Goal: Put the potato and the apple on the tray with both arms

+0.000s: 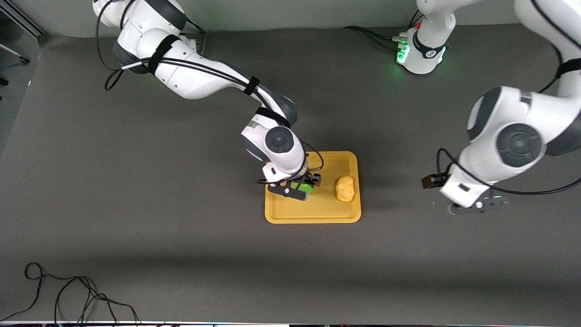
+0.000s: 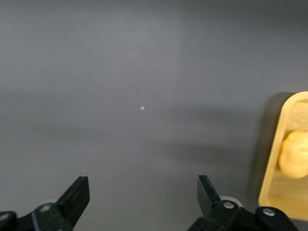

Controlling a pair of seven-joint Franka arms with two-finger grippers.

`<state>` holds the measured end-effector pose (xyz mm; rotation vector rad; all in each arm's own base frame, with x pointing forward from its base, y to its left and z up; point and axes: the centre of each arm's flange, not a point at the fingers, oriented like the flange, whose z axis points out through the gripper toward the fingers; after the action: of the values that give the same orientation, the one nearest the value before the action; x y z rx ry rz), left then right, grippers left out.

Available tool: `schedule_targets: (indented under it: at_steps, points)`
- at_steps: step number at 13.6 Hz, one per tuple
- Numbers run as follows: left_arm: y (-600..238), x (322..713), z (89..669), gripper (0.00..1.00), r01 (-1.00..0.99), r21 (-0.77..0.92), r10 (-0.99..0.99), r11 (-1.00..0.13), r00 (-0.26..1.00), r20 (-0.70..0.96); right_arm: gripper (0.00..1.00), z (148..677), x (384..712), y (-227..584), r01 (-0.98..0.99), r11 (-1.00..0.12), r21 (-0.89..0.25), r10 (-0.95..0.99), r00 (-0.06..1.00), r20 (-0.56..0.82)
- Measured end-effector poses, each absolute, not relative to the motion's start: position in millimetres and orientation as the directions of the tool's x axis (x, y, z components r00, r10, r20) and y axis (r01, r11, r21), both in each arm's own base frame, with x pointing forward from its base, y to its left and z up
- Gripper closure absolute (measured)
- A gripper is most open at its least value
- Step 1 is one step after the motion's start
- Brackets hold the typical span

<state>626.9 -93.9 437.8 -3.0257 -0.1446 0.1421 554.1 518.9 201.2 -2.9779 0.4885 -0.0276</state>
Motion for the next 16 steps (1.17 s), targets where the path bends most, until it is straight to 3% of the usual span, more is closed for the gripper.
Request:
schedule_targets:
  at_steps: [3, 7, 8, 10, 13, 16]
  points:
    - [-35, 613, 482, 0.00, 0.045, -0.017, 0.046, -0.999, 0.996, -0.078, 0.26, 190, 556, 517, -0.323, -0.939, -0.116, -0.327, 0.945, 0.018]
    - [-24, 586, 561, 0.00, 0.044, -0.035, 0.044, -0.998, 0.999, 0.010, 0.26, 190, 558, 517, -0.326, -0.938, -0.118, -0.330, 0.944, 0.020]
    - [-25, 584, 569, 0.00, 0.045, -0.041, 0.044, -0.998, 0.999, 0.016, 0.19, 190, 559, 516, -0.327, -0.938, -0.118, -0.332, 0.943, 0.021]
    - [-15, 583, 569, 0.00, 0.060, -0.042, 0.060, -0.997, 0.998, 0.005, 0.01, 189, 563, 512, -0.332, -0.936, -0.118, -0.337, 0.941, 0.024]
    - [31, 582, 564, 0.00, 0.080, -0.038, 0.081, -0.996, 0.996, -0.021, 0.00, 210, 583, 502, -0.354, -0.925, -0.137, -0.363, 0.931, 0.046]
    - [57, 578, 563, 0.00, 0.100, -0.039, 0.102, -0.994, 0.994, -0.043, 0.00, 272, 609, 471, -0.366, -0.924, -0.111, -0.373, 0.926, 0.054]
